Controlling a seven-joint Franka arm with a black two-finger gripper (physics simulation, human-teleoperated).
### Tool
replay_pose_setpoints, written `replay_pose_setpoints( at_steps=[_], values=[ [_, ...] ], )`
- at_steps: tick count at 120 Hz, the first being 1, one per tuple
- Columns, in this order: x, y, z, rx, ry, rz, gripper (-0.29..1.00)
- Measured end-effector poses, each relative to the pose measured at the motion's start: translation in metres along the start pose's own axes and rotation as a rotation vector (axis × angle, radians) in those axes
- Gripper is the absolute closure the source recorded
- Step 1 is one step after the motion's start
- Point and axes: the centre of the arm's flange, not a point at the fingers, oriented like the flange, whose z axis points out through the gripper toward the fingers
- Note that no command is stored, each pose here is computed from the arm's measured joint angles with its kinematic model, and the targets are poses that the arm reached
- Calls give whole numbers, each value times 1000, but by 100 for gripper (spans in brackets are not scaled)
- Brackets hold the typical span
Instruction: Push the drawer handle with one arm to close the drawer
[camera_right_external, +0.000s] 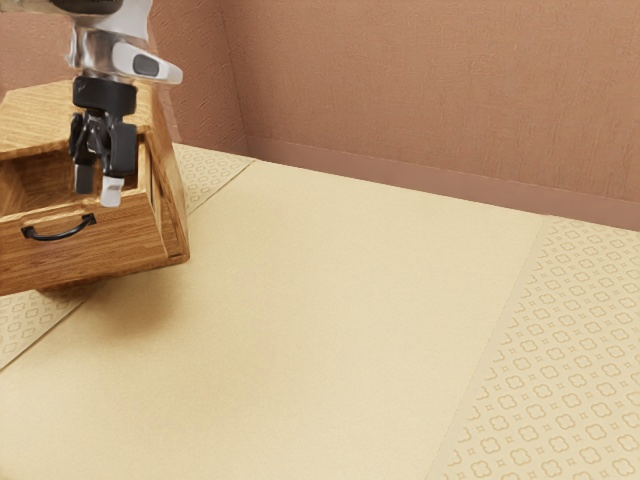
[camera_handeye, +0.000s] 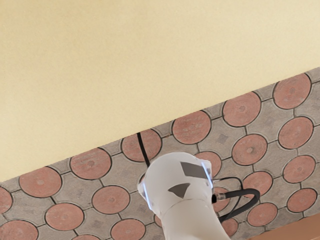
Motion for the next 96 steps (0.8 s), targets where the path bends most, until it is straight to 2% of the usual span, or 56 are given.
replay_pose_setpoints(
  at_steps=[22,33,42,50,62,74,89,96],
  values=[
    [18,-10,-24,90,220,185,0],
    [-60,13,-87,199,420,182,0],
    [-95,41,-100,228,461,161,0],
    [-99,42,-90,186,422,116,0],
    [-77,33,-56,96,305,20,0],
    [-72,-4,-21,-16,211,-224,2],
    [-95,-86,17,-208,139,-630,36],
    [-114,-104,38,-274,112,-792,48]
  ],
)
